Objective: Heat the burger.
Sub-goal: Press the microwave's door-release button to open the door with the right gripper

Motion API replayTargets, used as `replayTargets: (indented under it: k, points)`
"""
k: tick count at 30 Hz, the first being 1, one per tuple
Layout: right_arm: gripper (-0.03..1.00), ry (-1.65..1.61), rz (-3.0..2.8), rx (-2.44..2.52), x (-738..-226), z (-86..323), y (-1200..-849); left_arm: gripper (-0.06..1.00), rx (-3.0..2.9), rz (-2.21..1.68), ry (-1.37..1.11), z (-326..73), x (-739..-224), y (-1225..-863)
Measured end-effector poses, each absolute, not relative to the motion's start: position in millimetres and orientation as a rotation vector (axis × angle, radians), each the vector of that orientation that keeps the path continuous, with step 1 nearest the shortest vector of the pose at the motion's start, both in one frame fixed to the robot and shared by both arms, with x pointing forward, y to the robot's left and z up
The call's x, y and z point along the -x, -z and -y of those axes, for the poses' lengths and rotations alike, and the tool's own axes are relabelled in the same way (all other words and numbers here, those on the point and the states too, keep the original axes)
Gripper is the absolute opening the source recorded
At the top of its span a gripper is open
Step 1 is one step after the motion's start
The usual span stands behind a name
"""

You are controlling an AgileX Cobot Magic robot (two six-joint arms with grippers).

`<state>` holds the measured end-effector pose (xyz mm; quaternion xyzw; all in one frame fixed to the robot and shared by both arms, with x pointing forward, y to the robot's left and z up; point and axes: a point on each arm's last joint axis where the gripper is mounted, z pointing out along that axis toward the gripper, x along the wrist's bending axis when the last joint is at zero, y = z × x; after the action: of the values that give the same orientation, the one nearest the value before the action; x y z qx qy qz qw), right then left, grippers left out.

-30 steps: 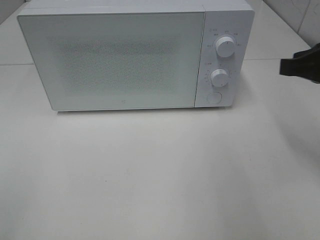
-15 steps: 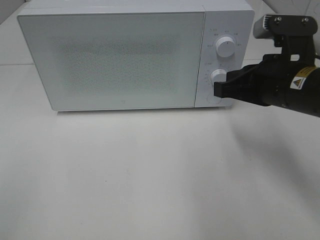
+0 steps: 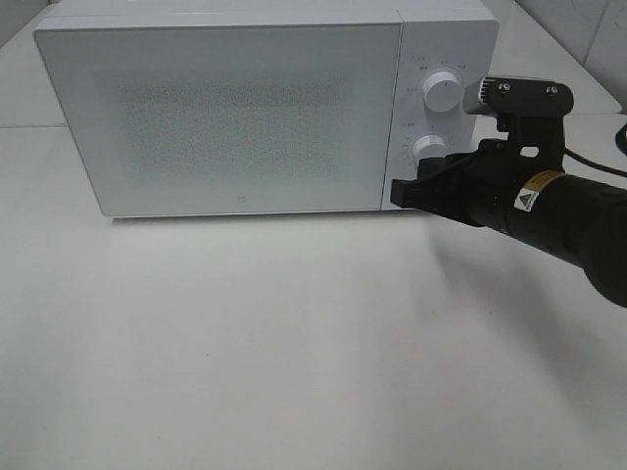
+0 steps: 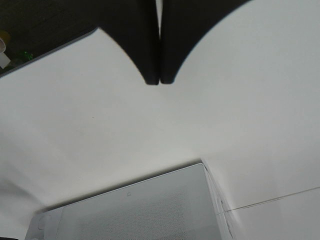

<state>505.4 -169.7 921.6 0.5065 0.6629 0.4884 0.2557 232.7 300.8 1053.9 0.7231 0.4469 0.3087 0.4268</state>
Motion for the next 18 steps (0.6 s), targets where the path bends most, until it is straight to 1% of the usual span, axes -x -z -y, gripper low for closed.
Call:
replayTargets:
  k: [6, 8, 11, 14, 16, 18]
  points:
    - [0.00, -1.352, -1.772, -1.436, -508, 169, -911, 0.00, -1.807, -1.117, -0.771, -301, -233, -1054]
    - [0.00, -1.390, -1.723, -1.592, -509, 168, -900, 0.00, -1.807, -1.117, -0.771, -301, -233, -1054]
    - [0.00, -1.435, -1.658, -1.728, -509, 168, -895, 0.00, -1.807, -1.117, -0.771, -301, -233, -1054]
    - [0.00, -1.448, -1.637, -1.765, -509, 168, -894, 0.00, -1.807, -1.117, -0.771, -301, -233, -1054]
    - [0.01, -1.527, -1.516, -1.935, -510, 168, -894, 0.00, -1.807, -1.117, -0.771, -301, -233, -1054]
    - [0.01, -1.547, -1.488, -1.965, -510, 168, -894, 0.00, -1.807, -1.117, -0.771, -301, -233, -1054]
